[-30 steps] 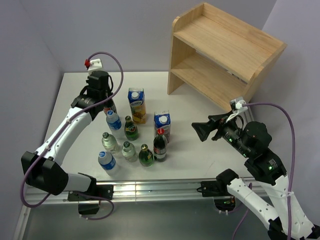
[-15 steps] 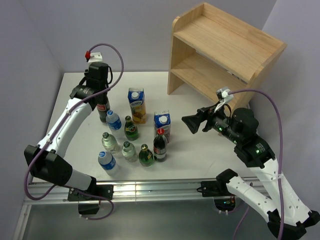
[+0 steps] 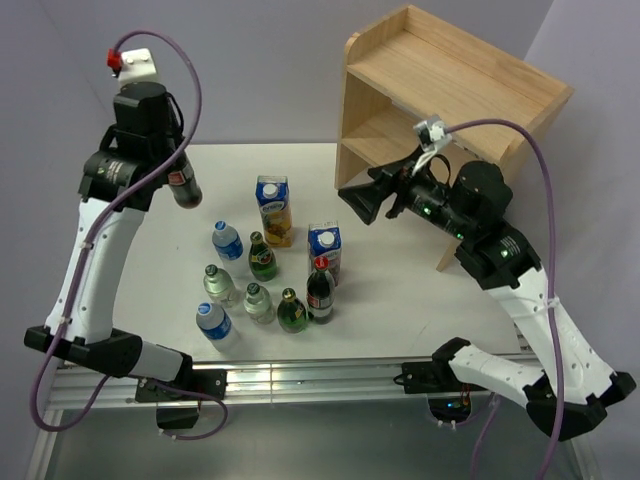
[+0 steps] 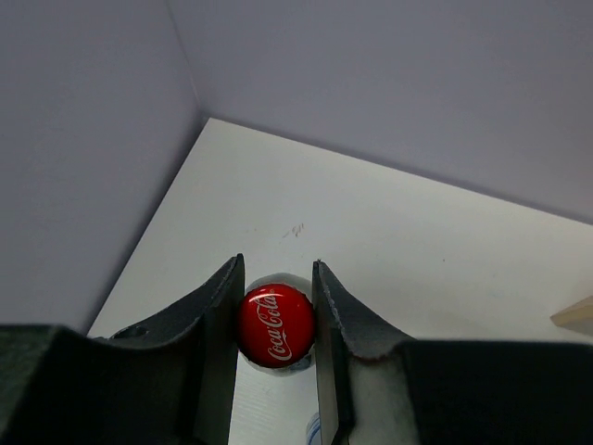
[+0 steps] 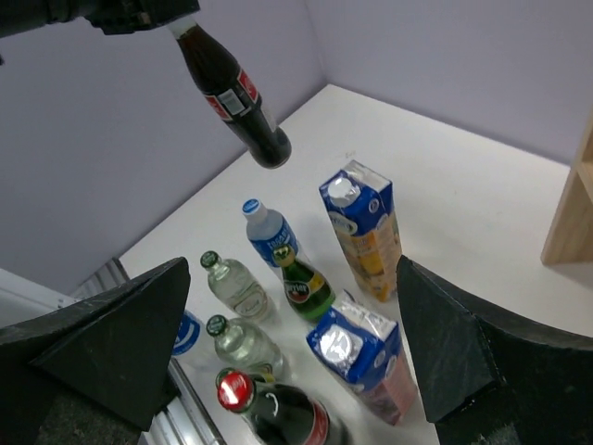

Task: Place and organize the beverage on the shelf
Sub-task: Pick up the drink from the center of the board, then place the drink on the shelf.

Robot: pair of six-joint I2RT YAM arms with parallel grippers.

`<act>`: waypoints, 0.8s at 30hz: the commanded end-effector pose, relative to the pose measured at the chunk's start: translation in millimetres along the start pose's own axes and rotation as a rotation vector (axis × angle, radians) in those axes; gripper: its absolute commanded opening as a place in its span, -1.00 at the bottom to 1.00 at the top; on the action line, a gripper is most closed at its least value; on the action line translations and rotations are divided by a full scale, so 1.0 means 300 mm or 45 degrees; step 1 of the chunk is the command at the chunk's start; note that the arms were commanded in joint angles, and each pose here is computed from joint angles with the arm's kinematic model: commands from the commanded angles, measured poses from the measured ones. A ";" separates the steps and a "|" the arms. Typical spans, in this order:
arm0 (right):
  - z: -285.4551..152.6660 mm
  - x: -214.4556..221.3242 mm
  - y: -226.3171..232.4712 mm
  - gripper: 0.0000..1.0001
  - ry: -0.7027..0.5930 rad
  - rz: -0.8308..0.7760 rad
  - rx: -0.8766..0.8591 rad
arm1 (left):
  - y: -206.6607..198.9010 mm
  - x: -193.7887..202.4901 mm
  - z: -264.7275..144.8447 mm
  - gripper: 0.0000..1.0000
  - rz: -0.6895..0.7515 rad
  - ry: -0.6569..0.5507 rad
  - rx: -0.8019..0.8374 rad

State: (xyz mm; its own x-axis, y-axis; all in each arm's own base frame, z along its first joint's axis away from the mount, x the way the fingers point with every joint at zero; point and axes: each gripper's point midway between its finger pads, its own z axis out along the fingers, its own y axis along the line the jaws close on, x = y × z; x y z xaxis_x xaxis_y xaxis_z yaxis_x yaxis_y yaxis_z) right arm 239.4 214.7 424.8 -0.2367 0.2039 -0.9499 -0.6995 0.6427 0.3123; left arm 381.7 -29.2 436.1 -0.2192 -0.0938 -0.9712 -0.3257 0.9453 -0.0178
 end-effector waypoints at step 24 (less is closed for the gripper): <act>0.377 0.047 0.760 0.96 0.063 -0.321 -0.621 | 0.132 -0.451 -0.809 -1.00 -0.285 -0.622 0.828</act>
State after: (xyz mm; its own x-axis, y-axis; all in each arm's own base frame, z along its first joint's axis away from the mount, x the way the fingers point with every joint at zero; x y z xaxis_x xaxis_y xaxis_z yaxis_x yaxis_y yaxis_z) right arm 162.9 442.6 442.6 -0.1155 -0.0401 -0.9925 -0.9532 0.2855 0.0994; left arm 192.9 -34.0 541.6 -0.0132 -0.1803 -0.9835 0.1117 0.9772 -0.1806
